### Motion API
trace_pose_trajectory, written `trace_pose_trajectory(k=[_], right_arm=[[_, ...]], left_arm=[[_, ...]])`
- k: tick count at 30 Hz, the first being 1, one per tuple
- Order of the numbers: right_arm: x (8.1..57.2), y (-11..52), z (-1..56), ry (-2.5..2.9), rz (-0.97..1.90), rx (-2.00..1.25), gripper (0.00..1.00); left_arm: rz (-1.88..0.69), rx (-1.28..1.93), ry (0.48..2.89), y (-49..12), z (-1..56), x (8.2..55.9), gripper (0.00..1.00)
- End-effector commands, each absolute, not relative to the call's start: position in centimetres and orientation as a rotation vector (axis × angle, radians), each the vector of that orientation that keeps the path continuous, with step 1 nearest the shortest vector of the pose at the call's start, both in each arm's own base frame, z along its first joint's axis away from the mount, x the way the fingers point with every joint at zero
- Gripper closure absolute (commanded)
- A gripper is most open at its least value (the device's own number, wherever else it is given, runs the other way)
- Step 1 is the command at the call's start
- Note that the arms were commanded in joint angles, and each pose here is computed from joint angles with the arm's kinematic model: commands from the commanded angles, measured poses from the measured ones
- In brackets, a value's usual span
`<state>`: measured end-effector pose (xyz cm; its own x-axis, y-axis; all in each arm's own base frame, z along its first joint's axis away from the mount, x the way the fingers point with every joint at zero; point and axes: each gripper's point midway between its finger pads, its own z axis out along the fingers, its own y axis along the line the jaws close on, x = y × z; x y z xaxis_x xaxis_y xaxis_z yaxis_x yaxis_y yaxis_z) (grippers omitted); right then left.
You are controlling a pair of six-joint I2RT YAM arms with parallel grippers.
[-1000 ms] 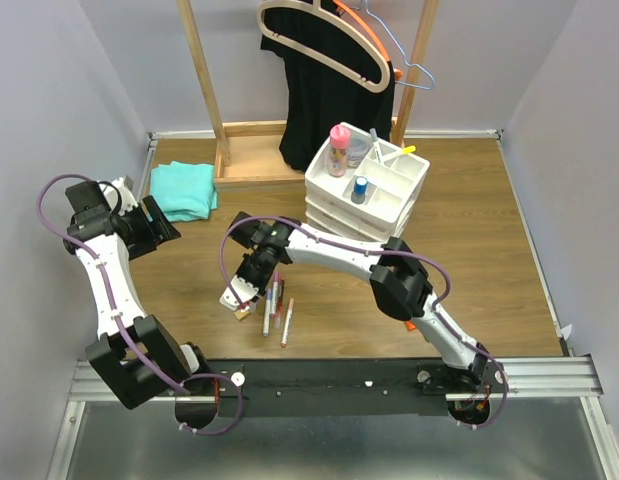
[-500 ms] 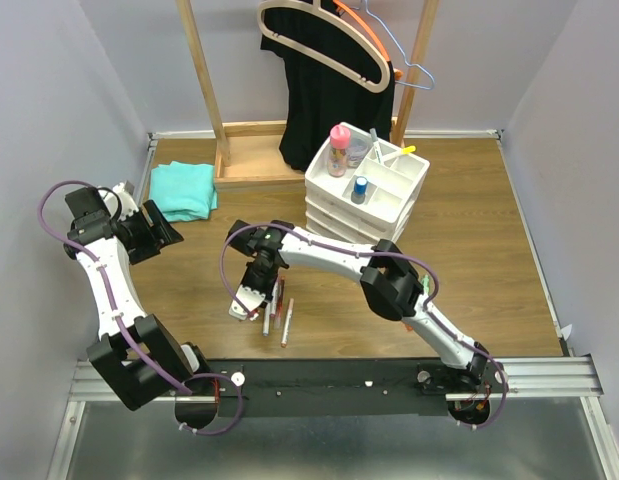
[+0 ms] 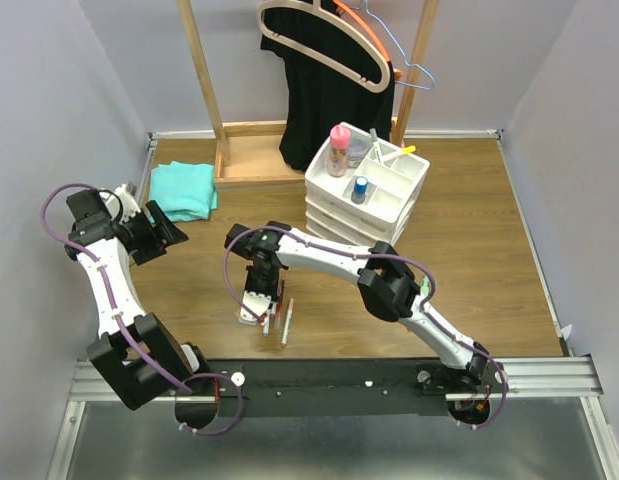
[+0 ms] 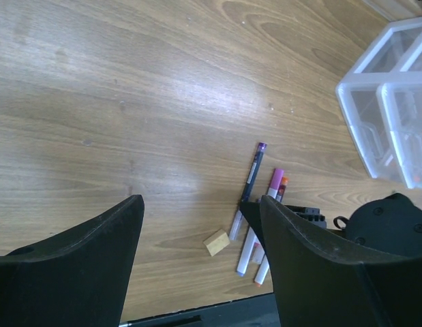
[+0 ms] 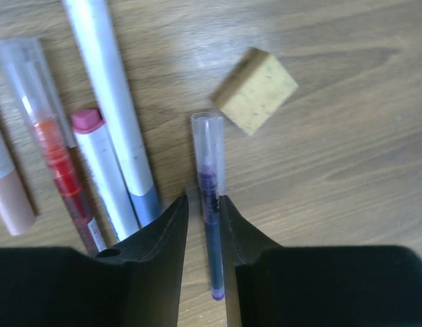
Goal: Sort the stationery into containers
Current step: Pick up the pen from the center of the board.
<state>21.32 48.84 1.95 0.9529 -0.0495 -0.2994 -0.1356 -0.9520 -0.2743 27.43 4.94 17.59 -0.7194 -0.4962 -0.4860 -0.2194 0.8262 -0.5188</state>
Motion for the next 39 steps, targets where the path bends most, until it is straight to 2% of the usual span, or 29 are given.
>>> trace_pose_trajectory(k=[1,3,5,7,9,13,15,17,22,27,31,39], right_arm=[[18.9,38.8,-6.2,0.123,0.555,-3.270,0.71],[19.5,38.7,-6.7,0.067,0.521,-3.291,0.77],[20.0,38.5,-7.3,0.063,0.489,-3.316,0.76],[20.3,38.6,-7.8,0.061,0.462,-3.318,0.69],[20.5,38.6,-7.9,0.048,0.443,-3.320,0.70],[20.2,37.0,-8.2,-0.003,0.455,-3.384,0.83],[20.2,37.1,-8.1,0.049,0.450,-3.381,0.97],[20.2,37.9,-7.6,0.173,0.484,-3.330,0.99],[22.8,44.3,-0.6,0.421,0.446,-3.021,0.99],[24.2,46.4,7.9,0.666,0.498,-2.714,0.99],[24.4,46.4,14.0,0.882,0.625,-2.454,0.99],[28.0,45.5,29.0,1.338,1.110,-1.655,0.99]], left_arm=[[-0.676,-0.510,2.339,3.7,18.7,27.4,0.22],[-0.679,-0.498,2.329,3.5,19.2,27.2,0.22],[-0.681,-0.482,2.318,3.3,19.4,27.1,0.22],[-0.686,-0.485,2.315,3.1,19.3,26.9,0.22],[-0.698,-0.498,2.309,2.9,19.1,26.8,0.22],[-0.716,-0.497,2.286,2.4,19.6,26.6,0.22],[-0.710,-0.476,2.283,2.3,20.1,26.5,0.22],[-0.703,-0.460,2.288,2.3,20.1,26.3,0.22],[-0.711,-0.439,2.291,2.1,19.7,26.1,0.22],[-0.703,-0.408,2.274,2.0,20.0,26.2,0.22],[-0.715,-0.367,2.268,1.9,20.5,26.4,0.22],[-0.699,-0.165,2.280,0.1,21.1,27.9,0.22]])
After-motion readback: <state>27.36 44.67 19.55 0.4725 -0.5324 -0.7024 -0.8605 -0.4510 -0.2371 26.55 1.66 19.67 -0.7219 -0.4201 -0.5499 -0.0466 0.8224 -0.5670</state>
